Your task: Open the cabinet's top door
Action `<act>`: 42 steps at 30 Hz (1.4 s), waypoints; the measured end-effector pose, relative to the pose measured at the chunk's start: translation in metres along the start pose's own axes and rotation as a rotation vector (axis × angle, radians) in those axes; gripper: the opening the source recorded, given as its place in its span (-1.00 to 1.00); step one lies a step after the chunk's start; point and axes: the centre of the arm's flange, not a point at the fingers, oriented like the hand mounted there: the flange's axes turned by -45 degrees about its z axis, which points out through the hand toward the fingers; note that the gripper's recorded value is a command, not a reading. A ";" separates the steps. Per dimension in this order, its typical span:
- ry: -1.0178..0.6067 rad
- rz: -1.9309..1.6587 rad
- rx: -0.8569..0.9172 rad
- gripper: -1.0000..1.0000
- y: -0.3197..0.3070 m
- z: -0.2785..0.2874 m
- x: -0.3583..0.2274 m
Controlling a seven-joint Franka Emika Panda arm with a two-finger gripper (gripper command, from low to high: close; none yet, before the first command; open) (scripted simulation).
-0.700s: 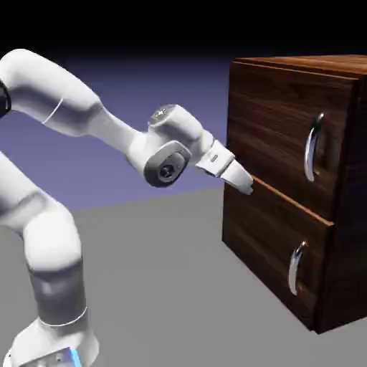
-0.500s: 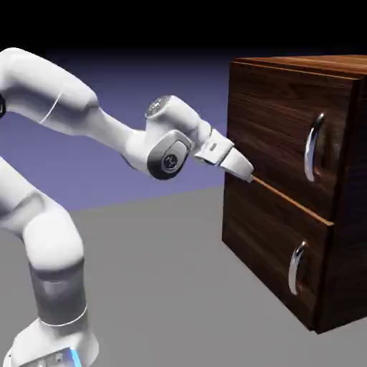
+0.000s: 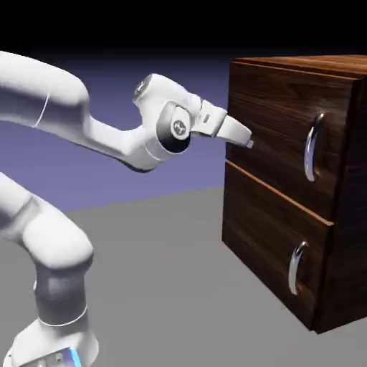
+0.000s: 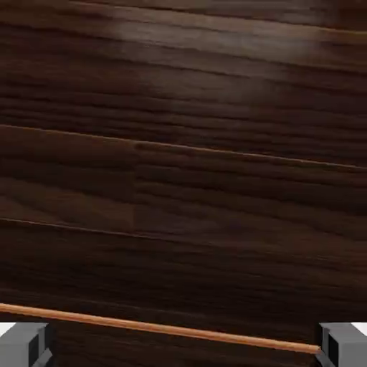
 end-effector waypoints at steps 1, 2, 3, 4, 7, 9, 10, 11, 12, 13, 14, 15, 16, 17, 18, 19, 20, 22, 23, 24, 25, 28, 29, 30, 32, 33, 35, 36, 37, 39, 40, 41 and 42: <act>0.013 -0.001 -0.002 1.00 0.001 -0.002 0.002; 0.026 -0.001 -0.003 1.00 0.003 -0.004 0.003; 0.039 -0.001 -0.005 1.00 0.004 -0.006 0.005; 0.052 -0.001 -0.006 1.00 0.006 -0.008 0.006; 0.091 0.000 -0.012 1.00 0.012 -0.013 0.009; 0.116 0.002 -0.015 1.00 0.017 -0.015 0.010; 0.129 0.003 -0.017 1.00 0.019 -0.016 0.011; 0.142 0.005 -0.019 1.00 0.022 -0.017 0.011; 0.155 0.006 -0.021 1.00 0.025 -0.017 0.011; 0.168 0.008 -0.023 1.00 0.028 -0.018 0.011; 0.180 0.010 -0.025 1.00 0.031 -0.018 0.011; 0.193 0.012 -0.026 1.00 0.034 -0.018 0.011; 0.205 0.015 -0.028 1.00 0.037 -0.018 0.011; 0.218 0.017 -0.030 1.00 0.040 -0.018 0.010; 0.230 0.020 -0.031 1.00 0.044 -0.017 0.010; 0.242 0.023 -0.033 1.00 0.047 -0.016 0.009; 0.254 0.025 -0.034 1.00 0.051 -0.016 0.008; 0.278 0.032 -0.037 1.00 0.058 -0.013 0.006; 0.290 0.035 -0.038 1.00 0.062 -0.012 0.005; 0.301 0.038 -0.039 1.00 0.066 -0.010 0.004; 0.313 0.041 -0.040 1.00 0.070 -0.008 0.002; 0.346 0.051 -0.042 1.00 0.082 -0.002 -0.003; 0.357 0.055 -0.043 1.00 0.086 0.001 -0.005; 0.368 0.058 -0.043 1.00 0.090 0.004 -0.007; 0.389 0.065 -0.043 1.00 0.098 0.010 -0.011; 0.399 0.069 -0.042 1.00 0.102 0.013 -0.013; 0.418 0.075 -0.041 1.00 0.110 0.021 -0.018; 0.428 0.079 -0.040 1.00 0.114 0.025 -0.021; 0.437 0.082 -0.039 1.00 0.118 0.029 -0.024; 0.455 0.088 -0.036 1.00 0.126 0.038 -0.030; 0.463 0.091 -0.034 1.00 0.130 0.042 -0.033; 0.472 0.094 -0.032 1.00 0.134 0.047 -0.036; 0.480 0.097 -0.030 1.00 0.138 0.052 -0.039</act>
